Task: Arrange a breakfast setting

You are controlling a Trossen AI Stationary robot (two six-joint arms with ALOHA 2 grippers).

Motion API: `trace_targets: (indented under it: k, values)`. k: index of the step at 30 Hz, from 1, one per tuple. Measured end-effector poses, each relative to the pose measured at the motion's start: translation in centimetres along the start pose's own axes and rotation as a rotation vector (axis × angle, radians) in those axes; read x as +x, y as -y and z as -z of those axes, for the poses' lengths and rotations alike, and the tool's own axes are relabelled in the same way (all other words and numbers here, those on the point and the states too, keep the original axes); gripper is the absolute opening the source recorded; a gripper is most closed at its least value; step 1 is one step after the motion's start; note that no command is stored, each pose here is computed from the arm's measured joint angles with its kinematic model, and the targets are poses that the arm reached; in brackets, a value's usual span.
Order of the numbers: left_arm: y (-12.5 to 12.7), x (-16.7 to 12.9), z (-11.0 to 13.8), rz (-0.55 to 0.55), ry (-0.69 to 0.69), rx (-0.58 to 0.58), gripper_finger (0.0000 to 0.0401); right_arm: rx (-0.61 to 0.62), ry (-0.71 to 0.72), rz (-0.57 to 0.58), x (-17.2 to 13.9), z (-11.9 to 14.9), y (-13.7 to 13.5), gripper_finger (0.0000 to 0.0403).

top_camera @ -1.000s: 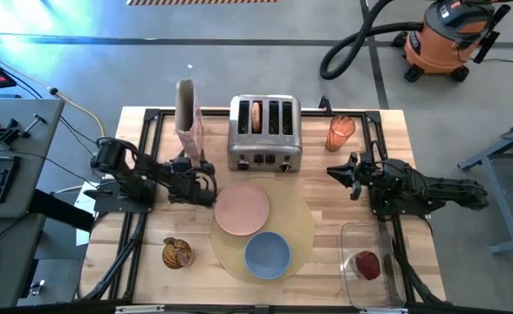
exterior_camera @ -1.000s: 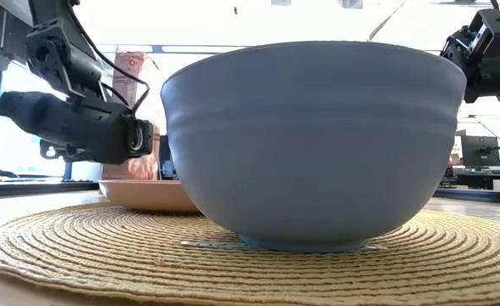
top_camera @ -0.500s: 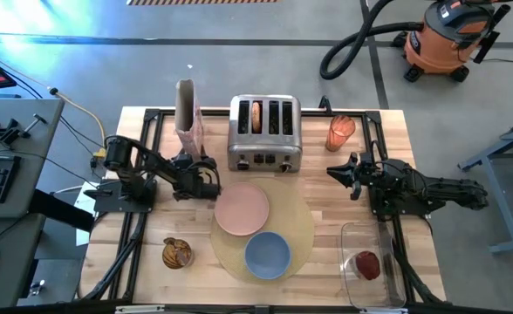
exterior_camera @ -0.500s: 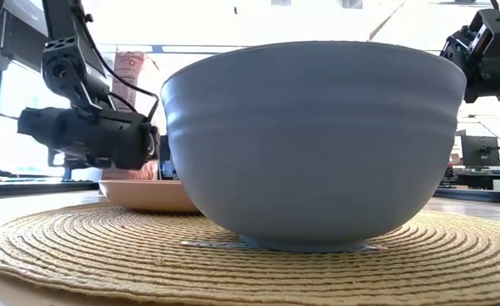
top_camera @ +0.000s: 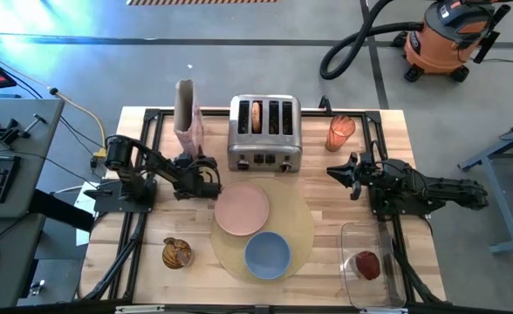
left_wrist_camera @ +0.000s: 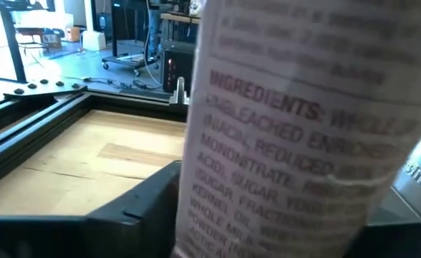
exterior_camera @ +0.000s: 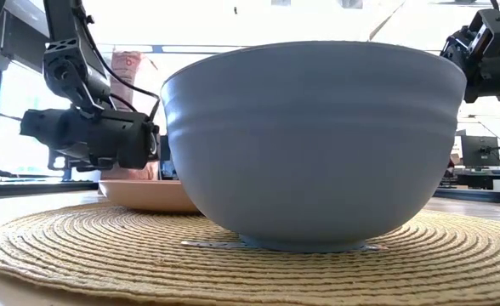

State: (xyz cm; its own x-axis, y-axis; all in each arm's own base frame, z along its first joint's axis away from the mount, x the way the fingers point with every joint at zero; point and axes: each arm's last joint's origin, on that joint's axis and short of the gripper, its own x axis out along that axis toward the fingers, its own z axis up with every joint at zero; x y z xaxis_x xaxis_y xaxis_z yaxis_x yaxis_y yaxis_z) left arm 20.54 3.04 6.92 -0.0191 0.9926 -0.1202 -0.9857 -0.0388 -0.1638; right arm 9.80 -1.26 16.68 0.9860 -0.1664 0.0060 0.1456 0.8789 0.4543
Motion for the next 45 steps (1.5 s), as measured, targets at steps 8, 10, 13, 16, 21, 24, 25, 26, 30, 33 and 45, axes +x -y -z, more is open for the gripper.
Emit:
trace_targets:
  k: [8,10,13,16,21,24,25,26,30,33,45]
  values:
    - [0.0,0.0,0.0,-0.005,-0.020,-0.004,0.0126,0.000,0.000,0.000,0.0,0.0,0.0,0.0046]
    - [0.0,0.0,0.0,-0.005,-0.021,-0.004,0.0122,0.000,0.000,0.000,0.0,0.0,0.0,0.0046]
    - [0.0,0.0,-0.1,-0.007,-0.024,0.002,0.0123,0.000,0.000,0.000,0.0,0.0,0.0,0.0046]
    - [-0.2,-0.1,-0.5,-0.013,-0.040,0.034,0.0123,0.000,0.000,0.000,0.0,0.0,0.0,0.0046]
    - [-0.7,-0.4,-1.5,-0.020,-0.076,0.073,0.0122,0.000,0.001,0.000,0.0,0.0,0.0,0.0046]
    - [-0.7,-0.6,-2.2,-0.016,-0.076,0.068,0.0121,0.000,0.000,0.000,0.0,0.0,0.0,0.0046]
    - [-0.7,-0.7,-2.5,-0.013,-0.074,0.066,0.0121,0.000,0.000,0.000,0.0,0.0,0.0,0.0046]
    - [-0.7,-0.7,-2.7,-0.011,-0.076,0.063,0.0121,0.000,0.001,0.000,0.0,0.0,0.0,0.0046]
    - [-1.0,-1.2,-4.0,-0.017,-0.149,0.060,0.0120,0.000,0.000,0.000,0.0,0.0,0.0,0.0046]
    - [-1.5,-1.6,-5.1,-0.013,-0.205,0.101,0.0120,0.000,0.000,0.000,0.0,0.0,0.0,0.0046]
    - [-2.5,-3.6,-10.1,0.164,-0.261,0.198,0.0120,0.000,0.000,0.000,0.0,0.0,0.0,0.0046]
